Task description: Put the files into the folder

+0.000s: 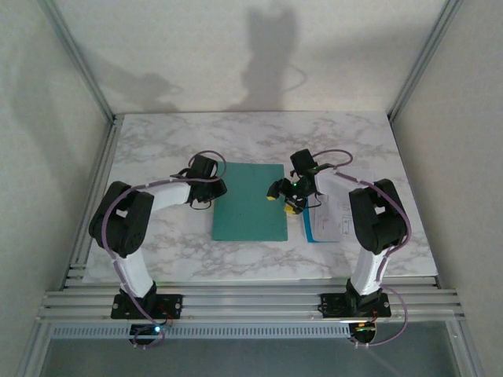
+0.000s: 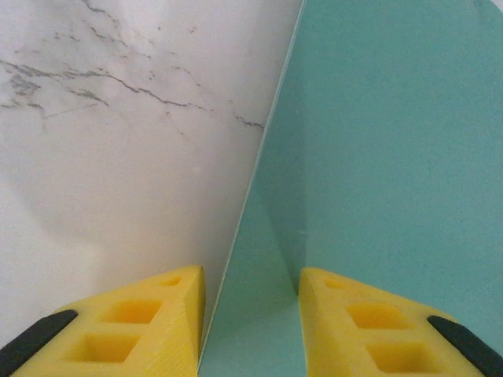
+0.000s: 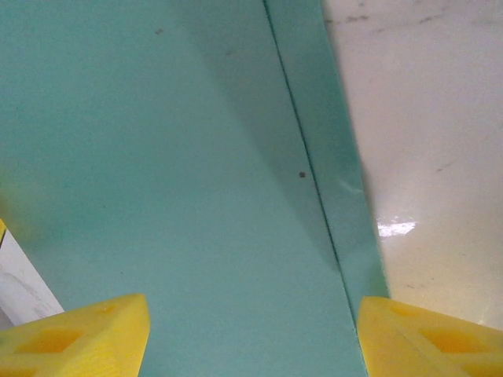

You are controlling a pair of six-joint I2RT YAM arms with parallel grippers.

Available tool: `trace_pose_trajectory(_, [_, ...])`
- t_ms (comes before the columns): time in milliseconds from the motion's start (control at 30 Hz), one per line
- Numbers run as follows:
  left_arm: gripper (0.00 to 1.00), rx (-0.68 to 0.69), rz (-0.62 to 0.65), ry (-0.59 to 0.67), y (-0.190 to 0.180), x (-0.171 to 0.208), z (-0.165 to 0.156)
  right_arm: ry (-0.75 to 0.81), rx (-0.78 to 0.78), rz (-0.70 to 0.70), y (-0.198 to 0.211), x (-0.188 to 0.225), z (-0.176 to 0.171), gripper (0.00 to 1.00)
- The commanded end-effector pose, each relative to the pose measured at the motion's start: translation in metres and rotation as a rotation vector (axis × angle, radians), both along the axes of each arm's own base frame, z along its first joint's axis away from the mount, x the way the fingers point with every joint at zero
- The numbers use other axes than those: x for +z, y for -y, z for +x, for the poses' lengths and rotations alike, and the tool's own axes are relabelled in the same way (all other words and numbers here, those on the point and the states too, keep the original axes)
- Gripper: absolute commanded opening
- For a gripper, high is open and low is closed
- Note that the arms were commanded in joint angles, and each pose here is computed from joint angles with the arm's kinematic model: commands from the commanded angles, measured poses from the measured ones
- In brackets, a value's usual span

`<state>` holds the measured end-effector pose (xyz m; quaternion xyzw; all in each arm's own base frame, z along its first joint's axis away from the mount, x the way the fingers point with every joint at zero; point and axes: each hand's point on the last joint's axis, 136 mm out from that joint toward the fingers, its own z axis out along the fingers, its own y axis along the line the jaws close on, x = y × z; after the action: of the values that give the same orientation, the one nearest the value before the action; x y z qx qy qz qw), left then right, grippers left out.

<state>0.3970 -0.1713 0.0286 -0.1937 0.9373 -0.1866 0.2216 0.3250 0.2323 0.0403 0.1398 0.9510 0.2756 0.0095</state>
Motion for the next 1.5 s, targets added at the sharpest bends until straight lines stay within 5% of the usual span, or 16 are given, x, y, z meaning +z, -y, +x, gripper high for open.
trace_pose_trajectory(0, [0.37,0.008,0.039,-0.005,-0.008,-0.003,0.004,-0.025,0.000,0.000,-0.005,-0.005,-0.001,0.71])
trace_pose_trajectory(233, [0.40,0.014,0.029,0.012,-0.007,0.007,0.005,-0.047,0.002,-0.017,-0.002,-0.017,-0.006,0.70])
trace_pose_trajectory(533, [0.57,0.095,0.009,0.004,-0.016,0.030,-0.008,-0.068,-0.004,-0.094,0.012,-0.024,-0.017,0.67])
trace_pose_trajectory(1067, [0.68,0.604,-0.571,-0.296,0.030,0.045,-0.138,-0.121,-0.048,-0.220,0.015,-0.043,-0.029,0.65])
trace_pose_trajectory(1467, [0.70,0.776,-0.787,-0.266,0.056,0.029,-0.163,-0.156,-0.043,-0.241,0.018,-0.048,-0.035,0.64])
